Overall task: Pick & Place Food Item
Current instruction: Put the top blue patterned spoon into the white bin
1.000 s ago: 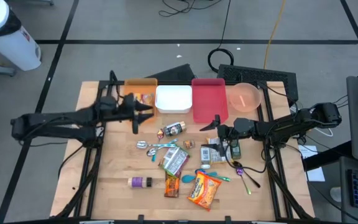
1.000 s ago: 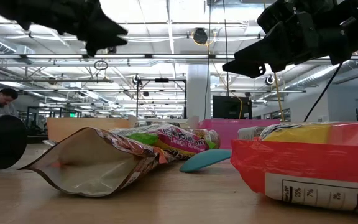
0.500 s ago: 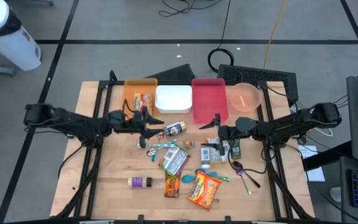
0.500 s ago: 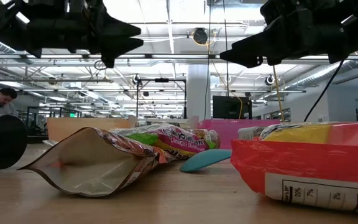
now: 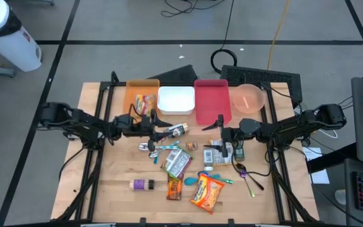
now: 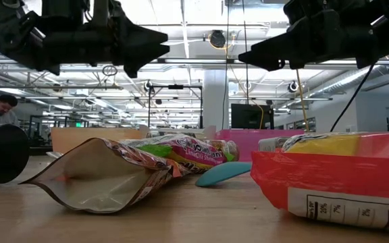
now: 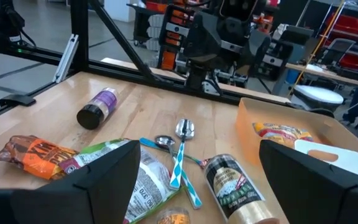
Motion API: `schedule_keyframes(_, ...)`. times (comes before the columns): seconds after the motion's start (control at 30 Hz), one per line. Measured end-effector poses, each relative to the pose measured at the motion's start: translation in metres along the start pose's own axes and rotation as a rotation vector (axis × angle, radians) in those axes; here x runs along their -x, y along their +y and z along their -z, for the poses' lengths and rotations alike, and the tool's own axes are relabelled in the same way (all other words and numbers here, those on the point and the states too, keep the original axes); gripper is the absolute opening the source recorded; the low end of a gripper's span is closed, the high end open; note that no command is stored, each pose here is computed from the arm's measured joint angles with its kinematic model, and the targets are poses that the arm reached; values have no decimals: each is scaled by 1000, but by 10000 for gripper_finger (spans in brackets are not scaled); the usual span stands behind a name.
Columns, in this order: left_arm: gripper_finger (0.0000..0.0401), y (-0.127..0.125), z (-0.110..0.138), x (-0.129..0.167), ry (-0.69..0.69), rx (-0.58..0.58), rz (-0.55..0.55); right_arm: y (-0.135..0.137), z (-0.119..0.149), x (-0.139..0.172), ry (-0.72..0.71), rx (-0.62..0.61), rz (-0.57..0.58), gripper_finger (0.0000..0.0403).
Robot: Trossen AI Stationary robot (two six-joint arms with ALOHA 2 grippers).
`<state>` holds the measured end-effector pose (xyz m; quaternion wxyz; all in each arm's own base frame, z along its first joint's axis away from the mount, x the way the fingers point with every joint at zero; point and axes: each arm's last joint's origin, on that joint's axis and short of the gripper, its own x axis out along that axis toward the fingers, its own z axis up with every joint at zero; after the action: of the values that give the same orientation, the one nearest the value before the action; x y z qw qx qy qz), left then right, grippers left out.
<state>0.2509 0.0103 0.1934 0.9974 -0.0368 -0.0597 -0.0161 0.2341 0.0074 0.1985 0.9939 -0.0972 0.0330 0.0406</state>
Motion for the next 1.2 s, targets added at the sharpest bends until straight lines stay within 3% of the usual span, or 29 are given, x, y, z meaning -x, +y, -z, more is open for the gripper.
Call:
schedule_keyframes(0.17, 177, -1, 0, -4, 46, 48, 59, 0, -1, 0, -13, 1, 3, 320)
schedule_keyframes(0.33, 177, -1, 3, -4, 90, -18, 64, 0, -2, 0, -17, 1, 3, 320)
schedule_keyframes(0.47, 177, 4, 2, 1, 164, 12, -18, -1, -2, 0, -23, 29, 7, 320)
schedule_keyframes(0.73, 177, -3, -2, 25, 395, 272, -106, -16, -15, 3, -170, 131, 99, 320)
schedule_keyframes(1.0, 177, -26, -5, 51, 467, 411, -387, -29, -18, 5, -204, 156, 162, 320)
schedule_keyframes(1.2, 177, -48, -9, 69, 468, 508, -458, -38, -16, 7, -214, 168, 131, 320)
